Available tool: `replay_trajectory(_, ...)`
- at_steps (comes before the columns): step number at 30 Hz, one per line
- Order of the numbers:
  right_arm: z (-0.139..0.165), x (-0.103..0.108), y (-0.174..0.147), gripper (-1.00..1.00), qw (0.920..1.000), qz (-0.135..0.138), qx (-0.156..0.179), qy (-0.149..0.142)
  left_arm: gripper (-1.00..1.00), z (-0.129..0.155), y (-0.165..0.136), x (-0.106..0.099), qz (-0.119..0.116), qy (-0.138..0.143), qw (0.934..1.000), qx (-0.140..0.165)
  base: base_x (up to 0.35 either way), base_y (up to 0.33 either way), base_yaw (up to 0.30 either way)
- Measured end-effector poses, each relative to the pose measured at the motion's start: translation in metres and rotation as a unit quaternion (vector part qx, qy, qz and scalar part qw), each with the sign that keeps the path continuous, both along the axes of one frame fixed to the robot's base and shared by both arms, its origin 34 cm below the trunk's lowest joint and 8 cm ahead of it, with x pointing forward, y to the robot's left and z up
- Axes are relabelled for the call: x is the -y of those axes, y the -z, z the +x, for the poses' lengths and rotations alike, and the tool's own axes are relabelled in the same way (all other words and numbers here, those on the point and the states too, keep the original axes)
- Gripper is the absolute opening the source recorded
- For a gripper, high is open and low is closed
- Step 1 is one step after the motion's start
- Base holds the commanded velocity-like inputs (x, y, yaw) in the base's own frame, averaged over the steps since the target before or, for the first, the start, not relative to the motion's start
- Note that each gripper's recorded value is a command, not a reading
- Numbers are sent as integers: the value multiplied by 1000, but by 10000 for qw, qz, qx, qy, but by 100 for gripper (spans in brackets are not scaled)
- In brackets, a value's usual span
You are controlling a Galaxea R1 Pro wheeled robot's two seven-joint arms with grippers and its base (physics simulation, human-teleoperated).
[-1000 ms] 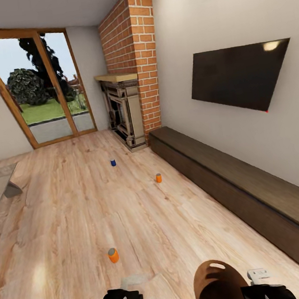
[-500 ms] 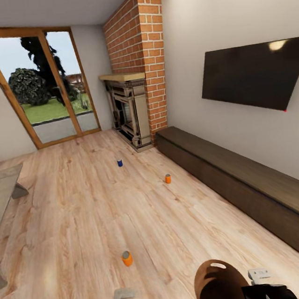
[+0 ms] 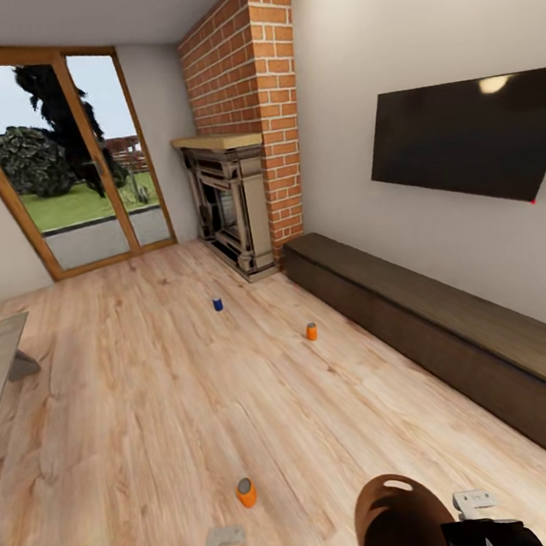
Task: Put the three can of soda from the living room inside the tash can in the kitchen.
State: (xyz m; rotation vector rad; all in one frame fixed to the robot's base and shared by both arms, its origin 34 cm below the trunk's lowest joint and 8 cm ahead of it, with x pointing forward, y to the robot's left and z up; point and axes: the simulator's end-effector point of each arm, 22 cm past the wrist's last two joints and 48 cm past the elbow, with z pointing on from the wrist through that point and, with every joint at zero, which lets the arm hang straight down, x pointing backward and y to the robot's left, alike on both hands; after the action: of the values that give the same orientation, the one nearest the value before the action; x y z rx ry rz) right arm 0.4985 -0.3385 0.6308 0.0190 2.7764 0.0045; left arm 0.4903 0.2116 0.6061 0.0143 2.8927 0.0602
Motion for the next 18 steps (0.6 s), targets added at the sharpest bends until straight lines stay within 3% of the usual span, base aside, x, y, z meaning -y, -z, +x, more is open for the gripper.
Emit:
replay_trajectory(10, 0, -1, 0, -100, 10000, -2, -3, -14, 100, 1, 0, 0, 0, 3, 10000, 24, 285, 242, -275)
replay_trajectory(18, 0, 1, 0, -100, 10000, -3, 1, -1, 100, 4, -1, 1, -3, 0, 10000, 92, 294, 231, -194)
